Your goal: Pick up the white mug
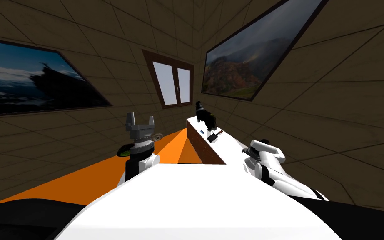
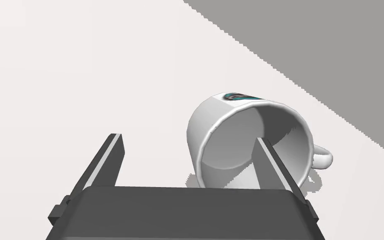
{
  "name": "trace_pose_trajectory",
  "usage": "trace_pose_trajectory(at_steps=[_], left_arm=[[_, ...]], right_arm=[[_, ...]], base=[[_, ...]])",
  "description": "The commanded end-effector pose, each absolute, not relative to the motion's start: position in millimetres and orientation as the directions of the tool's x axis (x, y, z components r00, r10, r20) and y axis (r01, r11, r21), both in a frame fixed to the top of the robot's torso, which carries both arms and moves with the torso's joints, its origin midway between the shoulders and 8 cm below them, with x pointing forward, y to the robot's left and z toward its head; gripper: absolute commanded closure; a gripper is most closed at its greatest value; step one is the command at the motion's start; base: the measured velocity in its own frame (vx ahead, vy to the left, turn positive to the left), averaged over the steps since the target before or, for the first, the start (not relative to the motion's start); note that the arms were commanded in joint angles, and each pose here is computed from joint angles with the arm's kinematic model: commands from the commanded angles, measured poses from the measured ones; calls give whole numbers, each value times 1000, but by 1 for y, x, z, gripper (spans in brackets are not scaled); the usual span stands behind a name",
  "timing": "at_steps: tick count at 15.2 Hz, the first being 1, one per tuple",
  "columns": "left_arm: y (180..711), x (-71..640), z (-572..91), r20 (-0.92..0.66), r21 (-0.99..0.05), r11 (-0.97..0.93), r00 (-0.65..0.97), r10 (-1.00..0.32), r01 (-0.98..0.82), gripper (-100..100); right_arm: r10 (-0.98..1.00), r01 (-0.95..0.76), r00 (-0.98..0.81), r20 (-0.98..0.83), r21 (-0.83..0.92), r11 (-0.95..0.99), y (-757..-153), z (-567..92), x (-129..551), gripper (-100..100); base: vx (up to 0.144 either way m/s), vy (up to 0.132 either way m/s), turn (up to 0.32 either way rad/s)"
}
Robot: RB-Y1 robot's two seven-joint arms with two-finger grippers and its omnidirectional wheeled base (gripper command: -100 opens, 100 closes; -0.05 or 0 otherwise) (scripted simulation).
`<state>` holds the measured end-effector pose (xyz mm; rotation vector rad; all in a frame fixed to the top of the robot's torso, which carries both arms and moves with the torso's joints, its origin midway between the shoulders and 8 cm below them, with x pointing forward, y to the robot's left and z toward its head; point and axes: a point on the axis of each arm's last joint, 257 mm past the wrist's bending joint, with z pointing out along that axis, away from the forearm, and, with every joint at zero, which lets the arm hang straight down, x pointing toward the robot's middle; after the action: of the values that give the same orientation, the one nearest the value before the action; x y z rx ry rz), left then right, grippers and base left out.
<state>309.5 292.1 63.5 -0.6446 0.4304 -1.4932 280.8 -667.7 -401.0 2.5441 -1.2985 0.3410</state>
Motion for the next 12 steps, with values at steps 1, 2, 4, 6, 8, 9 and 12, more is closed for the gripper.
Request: trace_pose_trajectory(at_steps=[1, 2, 4, 6, 8, 9, 12], left_arm=[[292, 310, 63, 124, -633, -39, 52, -991, 773, 0], [292, 310, 63, 124, -633, -39, 52, -991, 773, 0], [292, 310, 63, 124, -633, -39, 52, -991, 773, 0], [292, 310, 63, 124, -633, -39, 52, -991, 773, 0], [292, 310, 63, 124, -633, -39, 52, -991, 773, 0], [292, 310, 63, 124, -633, -39, 52, -991, 773, 0], [292, 310, 63, 124, -633, -39, 52, -991, 773, 0]], right_arm=[[-771, -822, 564, 294, 109, -560, -656, -405, 280, -100], [-777, -823, 562, 284, 104, -558, -653, -406, 279, -100], [-791, -830, 554, 258, 91, -551, -645, -409, 278, -100], [-808, -839, 541, 233, 78, -538, -638, -410, 277, -100], [-813, -848, 527, 245, 86, -524, -648, -420, 265, -100], [-817, -851, 523, 245, 86, -518, -649, -422, 262, -100], [-829, -863, 503, 246, 89, -497, -655, -431, 249, -100]], base=[[-19, -58, 56], [-11, -50, 43], [-9, -54, 53], [-10, -53, 59], [-8, -23, 106], [-12, -21, 229], [-11, -19, 132]])
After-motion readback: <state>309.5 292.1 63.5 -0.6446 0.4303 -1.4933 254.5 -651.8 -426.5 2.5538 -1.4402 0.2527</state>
